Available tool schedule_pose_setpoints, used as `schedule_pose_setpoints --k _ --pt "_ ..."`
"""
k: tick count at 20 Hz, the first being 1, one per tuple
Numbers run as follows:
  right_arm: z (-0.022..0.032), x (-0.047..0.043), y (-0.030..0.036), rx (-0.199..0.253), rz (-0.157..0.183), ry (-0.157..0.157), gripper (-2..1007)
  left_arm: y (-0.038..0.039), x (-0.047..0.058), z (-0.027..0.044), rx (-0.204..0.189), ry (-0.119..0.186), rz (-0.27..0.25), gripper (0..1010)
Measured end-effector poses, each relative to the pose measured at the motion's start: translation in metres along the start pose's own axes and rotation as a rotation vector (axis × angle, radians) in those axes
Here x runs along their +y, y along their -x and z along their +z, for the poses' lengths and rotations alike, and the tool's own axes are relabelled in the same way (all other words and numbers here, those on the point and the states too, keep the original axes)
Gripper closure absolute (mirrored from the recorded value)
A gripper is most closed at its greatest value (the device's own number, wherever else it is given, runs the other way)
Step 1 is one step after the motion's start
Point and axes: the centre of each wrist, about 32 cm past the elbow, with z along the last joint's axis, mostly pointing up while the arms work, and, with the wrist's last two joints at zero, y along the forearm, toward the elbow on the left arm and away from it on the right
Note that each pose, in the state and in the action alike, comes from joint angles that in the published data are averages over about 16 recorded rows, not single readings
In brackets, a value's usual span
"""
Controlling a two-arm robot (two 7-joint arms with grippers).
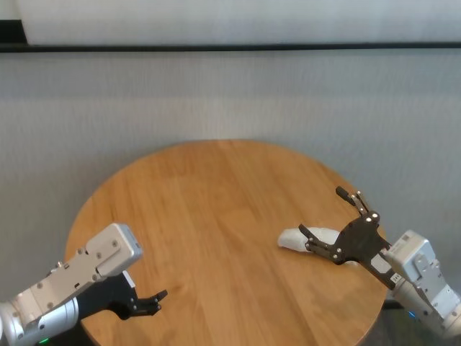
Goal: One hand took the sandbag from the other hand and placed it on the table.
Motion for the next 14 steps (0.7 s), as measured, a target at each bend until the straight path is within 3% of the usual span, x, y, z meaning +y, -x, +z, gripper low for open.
schedule_pose_setpoints --k 7,14 --pt "0.0076 -0.0017 0.0048 0.020 0.023 -0.039 0 0.0000 0.000 0.0000 0.000 0.000 0.000 10" --pt "0.0124 -0.0025 0.0103 0.004 0.044 -0.067 0 0.0000 0.000 0.0000 0.000 0.000 0.000 10"
